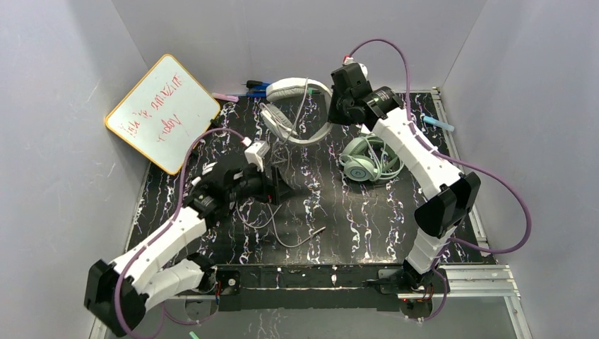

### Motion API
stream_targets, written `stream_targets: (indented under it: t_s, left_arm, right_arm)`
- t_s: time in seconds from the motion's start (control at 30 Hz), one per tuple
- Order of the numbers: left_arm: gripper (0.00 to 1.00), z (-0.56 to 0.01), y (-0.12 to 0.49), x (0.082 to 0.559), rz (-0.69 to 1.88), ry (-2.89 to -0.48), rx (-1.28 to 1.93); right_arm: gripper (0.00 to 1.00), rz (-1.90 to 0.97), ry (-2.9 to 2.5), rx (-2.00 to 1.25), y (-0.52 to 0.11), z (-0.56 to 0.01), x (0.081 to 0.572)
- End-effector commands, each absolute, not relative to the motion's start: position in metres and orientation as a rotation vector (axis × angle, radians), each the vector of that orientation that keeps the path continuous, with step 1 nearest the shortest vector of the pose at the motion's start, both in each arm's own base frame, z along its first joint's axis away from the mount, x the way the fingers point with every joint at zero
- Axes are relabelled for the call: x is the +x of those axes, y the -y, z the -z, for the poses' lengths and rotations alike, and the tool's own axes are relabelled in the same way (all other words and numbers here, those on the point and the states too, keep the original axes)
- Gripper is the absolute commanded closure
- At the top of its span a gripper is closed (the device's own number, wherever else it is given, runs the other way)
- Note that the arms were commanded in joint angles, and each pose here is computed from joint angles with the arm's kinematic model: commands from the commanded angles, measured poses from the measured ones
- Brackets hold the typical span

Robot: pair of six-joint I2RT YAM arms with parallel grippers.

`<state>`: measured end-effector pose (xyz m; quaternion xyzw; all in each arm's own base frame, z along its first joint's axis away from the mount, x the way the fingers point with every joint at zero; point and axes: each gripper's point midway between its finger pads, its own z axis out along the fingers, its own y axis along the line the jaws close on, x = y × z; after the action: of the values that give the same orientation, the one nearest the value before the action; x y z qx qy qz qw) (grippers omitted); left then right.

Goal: Wrap the headphones
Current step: Wrap the headphones cable around the headphones.

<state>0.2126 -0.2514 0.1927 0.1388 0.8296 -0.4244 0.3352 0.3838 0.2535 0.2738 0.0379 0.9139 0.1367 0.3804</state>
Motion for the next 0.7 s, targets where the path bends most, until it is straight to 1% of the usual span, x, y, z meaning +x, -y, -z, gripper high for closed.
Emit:
stream_targets:
  t_s: [0.0,0.17,0.2,0.23,0.3,0.33,0.47,0.67]
  left_arm:
    - [0.25,-0.212,0.231,0.225,0.978,-1.921,0.329]
    - [0.25,-0.197,0.219,0.226,0.929,-1.836,0.266]
    - [0.24,-0.193,0.217,0.228,0.909,-1.826,0.259]
    - [0.2,-0.189,0.215,0.229,0.896,-1.821,0.252]
    - [0.03,-0.18,0.218,0.23,0.897,-1.812,0.256]
    - [0.02,-0.176,0.22,0.231,0.9,-1.815,0.26]
    - [0.02,-0.157,0.232,0.233,0.882,-1.844,0.297]
    - [0.02,-0.126,0.234,0.249,0.772,-1.873,0.277]
  right_arm:
    - [0.99,-0.536,-2.198,0.116,-0.26,-0.344,0.376]
    - [0.99,-0.573,-2.177,0.123,-0.258,-0.366,0.37]
    - [0.99,-0.582,-2.172,0.134,-0.257,-0.371,0.368]
    - [0.99,-0.589,-2.166,0.146,-0.256,-0.375,0.367]
    - [0.99,-0.604,-2.151,0.152,-0.254,-0.383,0.364]
    - [0.99,-0.613,-2.143,0.155,-0.253,-0.387,0.363]
    - [0.99,-0.642,-2.116,0.17,-0.248,-0.4,0.359]
    - [0.99,-0.727,-2.069,0.196,-0.243,-0.428,0.351]
